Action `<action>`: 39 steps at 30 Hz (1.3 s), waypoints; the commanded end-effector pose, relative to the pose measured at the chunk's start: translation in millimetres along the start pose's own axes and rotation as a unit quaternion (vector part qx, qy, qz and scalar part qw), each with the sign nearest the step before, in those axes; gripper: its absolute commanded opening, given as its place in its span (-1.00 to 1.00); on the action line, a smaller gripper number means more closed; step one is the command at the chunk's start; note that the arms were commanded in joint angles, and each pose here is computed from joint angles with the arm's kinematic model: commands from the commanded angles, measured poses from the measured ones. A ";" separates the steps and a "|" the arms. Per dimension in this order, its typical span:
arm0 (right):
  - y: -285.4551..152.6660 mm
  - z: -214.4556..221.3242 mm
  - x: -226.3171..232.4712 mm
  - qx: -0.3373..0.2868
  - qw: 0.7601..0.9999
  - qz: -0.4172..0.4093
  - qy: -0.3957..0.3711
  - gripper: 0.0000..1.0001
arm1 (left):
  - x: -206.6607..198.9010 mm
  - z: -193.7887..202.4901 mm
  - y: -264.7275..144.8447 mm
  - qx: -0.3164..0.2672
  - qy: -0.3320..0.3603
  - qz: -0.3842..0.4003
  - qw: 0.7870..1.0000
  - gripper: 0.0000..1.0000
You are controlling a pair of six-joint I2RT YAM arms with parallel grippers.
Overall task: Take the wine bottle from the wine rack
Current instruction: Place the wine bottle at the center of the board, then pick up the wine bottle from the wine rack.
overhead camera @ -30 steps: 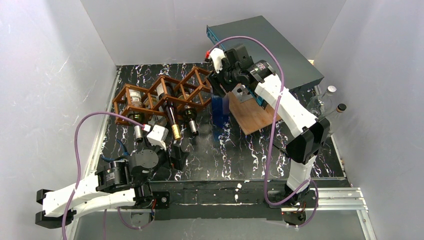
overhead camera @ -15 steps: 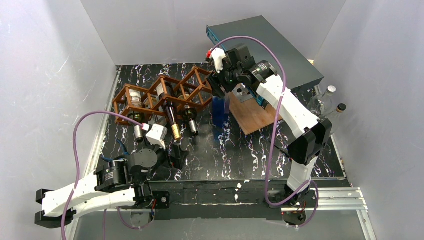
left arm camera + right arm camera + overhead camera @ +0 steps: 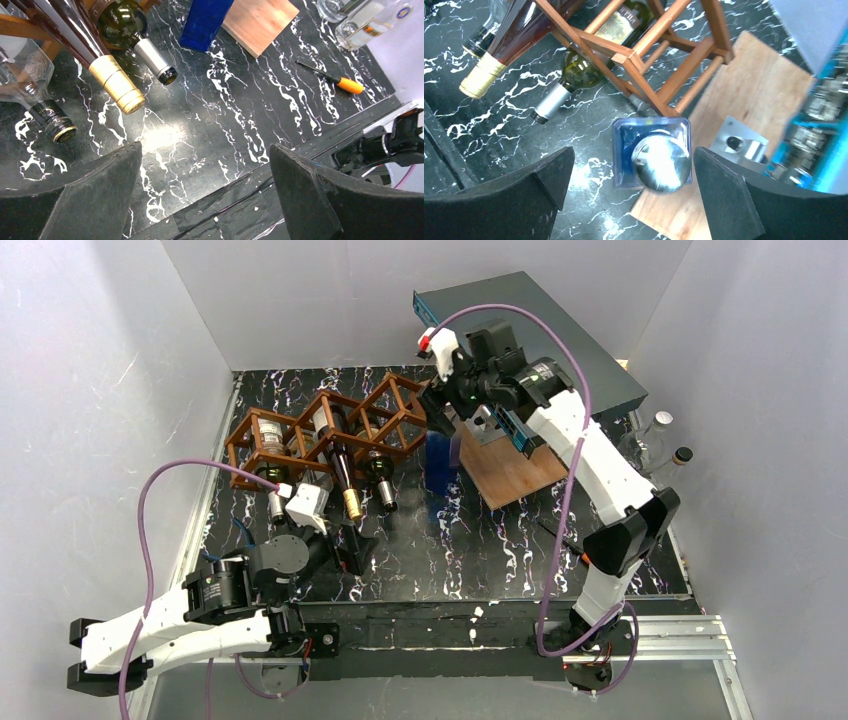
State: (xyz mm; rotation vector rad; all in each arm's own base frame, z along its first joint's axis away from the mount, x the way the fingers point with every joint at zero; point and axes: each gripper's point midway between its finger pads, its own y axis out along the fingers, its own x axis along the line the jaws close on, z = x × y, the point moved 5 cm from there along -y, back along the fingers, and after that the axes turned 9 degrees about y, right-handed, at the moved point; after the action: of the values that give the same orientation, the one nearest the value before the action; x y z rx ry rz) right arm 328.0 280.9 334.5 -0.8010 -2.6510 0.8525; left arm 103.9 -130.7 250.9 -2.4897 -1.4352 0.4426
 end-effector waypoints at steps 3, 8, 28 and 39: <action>-69.5 -46.7 -0.6 -0.098 0.993 0.040 -0.045 0.97 | -0.7 -17.7 -8.0 -0.018 -0.038 -0.002 0.999 0.97; -82.3 -57.4 0.7 -0.116 0.990 0.046 -0.062 0.97 | -2.0 -20.7 -9.0 -0.012 -0.043 -0.004 0.999 0.97; -139.6 19.5 87.5 -0.084 0.954 -0.227 -0.176 0.97 | 4.7 -52.0 -10.6 0.034 -0.016 -0.110 0.993 0.97; -147.8 92.2 89.7 -0.061 0.954 -0.240 -0.169 0.97 | 42.8 -39.8 59.1 0.114 -0.063 -0.183 0.974 0.97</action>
State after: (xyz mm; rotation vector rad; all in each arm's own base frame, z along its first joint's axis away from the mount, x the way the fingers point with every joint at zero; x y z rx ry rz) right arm 166.8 199.5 362.5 -0.0295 -2.9999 0.8018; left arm 166.3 -125.6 277.2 -2.0198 -1.7090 0.6249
